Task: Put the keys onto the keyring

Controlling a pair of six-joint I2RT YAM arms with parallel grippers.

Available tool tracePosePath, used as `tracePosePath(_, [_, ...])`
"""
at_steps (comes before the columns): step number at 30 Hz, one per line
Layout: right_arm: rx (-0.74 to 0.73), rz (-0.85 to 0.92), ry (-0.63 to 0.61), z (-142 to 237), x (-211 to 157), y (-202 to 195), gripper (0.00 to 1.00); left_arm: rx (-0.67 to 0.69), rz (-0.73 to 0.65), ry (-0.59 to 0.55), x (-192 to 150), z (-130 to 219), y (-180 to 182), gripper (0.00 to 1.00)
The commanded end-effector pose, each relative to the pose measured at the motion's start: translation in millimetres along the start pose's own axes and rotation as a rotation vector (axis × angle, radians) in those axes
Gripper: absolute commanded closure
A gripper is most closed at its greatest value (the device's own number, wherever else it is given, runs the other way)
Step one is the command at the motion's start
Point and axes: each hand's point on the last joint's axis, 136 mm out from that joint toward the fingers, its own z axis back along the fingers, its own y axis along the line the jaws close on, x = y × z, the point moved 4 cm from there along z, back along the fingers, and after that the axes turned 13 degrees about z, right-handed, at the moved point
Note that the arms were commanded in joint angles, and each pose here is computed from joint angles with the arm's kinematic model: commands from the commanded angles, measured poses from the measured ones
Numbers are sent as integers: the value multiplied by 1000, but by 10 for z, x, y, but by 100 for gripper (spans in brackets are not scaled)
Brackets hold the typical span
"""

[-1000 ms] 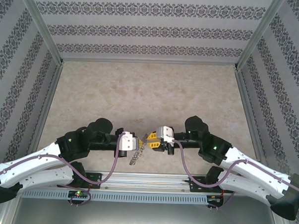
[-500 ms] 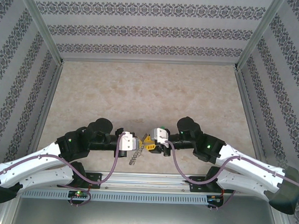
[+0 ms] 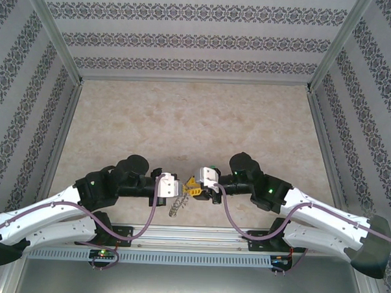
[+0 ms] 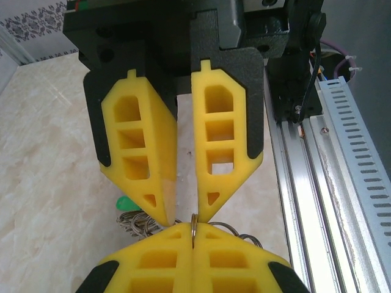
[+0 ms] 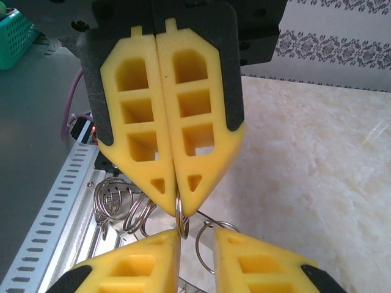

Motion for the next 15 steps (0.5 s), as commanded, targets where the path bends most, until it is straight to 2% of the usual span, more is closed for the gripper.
tracePosePath(1, [-4, 37, -69, -1, 214, -31, 78, 18, -18, -35, 174, 46, 22, 100])
tracePosePath(12, [-4, 28, -50, -89, 180, -72, 87, 22, -10, -76, 242, 29, 36, 100])
tracePosePath(15, [-15, 30, -49, -107, 183, -97, 96, 25, -5, -102, 270, 29, 40, 100])
